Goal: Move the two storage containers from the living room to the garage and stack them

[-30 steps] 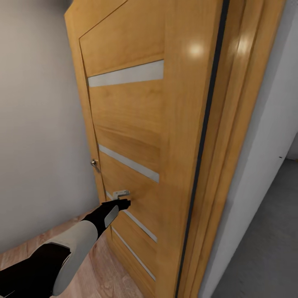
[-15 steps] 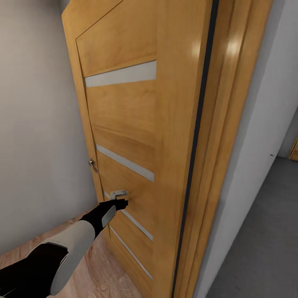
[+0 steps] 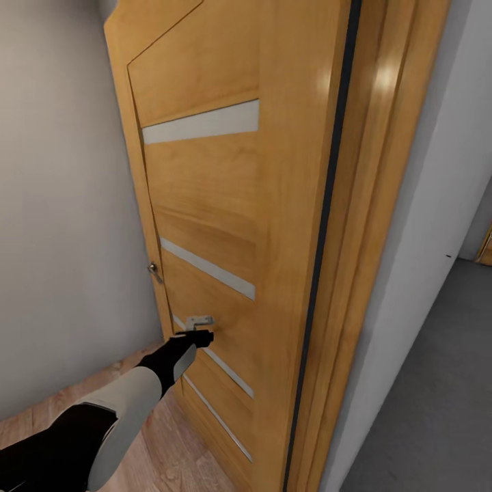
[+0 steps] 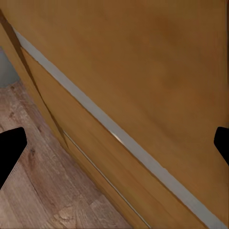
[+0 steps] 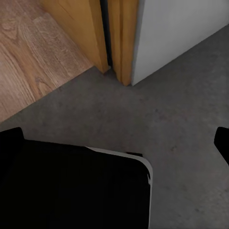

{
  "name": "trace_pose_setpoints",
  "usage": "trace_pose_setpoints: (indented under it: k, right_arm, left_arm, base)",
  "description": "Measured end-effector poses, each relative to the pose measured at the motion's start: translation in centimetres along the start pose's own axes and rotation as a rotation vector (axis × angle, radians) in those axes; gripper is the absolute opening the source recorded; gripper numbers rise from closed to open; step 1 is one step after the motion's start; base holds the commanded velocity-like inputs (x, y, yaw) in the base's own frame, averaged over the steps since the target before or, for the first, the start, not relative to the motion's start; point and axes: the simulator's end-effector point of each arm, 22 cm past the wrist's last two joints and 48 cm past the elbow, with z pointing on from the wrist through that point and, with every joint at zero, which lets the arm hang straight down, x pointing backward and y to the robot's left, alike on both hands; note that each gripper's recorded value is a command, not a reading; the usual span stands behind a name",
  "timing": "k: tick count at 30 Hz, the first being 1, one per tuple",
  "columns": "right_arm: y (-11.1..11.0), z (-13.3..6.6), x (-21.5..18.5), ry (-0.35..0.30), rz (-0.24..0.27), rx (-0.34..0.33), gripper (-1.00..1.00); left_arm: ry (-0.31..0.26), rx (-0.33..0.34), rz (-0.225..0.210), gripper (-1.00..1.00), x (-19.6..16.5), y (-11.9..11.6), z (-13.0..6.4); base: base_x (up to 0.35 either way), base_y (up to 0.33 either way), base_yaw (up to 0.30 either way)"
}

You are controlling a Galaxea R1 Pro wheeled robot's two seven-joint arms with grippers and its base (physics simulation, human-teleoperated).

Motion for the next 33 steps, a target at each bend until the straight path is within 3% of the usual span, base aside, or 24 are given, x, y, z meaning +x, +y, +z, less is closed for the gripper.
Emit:
trace_pose_setpoints:
  k: [11,14,15,25,33]
  right_arm:
    - [0.0,0.0,0.0,0.000,0.000,0.000,1.00]
    - [0.2,0.0,0.0,0.001,-0.007,-0.009,1.00]
    - [0.8,0.0,0.1,0.002,-0.040,-0.042,1.00]
    - [1.0,0.0,0.1,0.002,-0.048,-0.050,1.00]
    - [1.0,0.0,0.1,0.002,-0.048,-0.050,1.00]
  left_arm:
    - [-0.017,-0.016,0.064,1.00,-0.2,-0.1,0.0]
    - [-0.021,-0.033,0.069,1.00,-0.4,1.0,0.0]
    - [0.018,0.003,-0.120,1.00,0.5,0.7,0.2]
    - [0.016,0.025,-0.128,1.00,0.4,0.3,0.2]
    - [0.009,0.001,-0.127,1.00,0.1,2.2,0.3]
  base:
    - [0.000,0.000,-0.016]
    - [0.000,0.000,-0.170]
    - [0.000,0.000,-0.032]
    - [0.000,0.000,-0.015]
    - [0.000,0.000,-0.145]
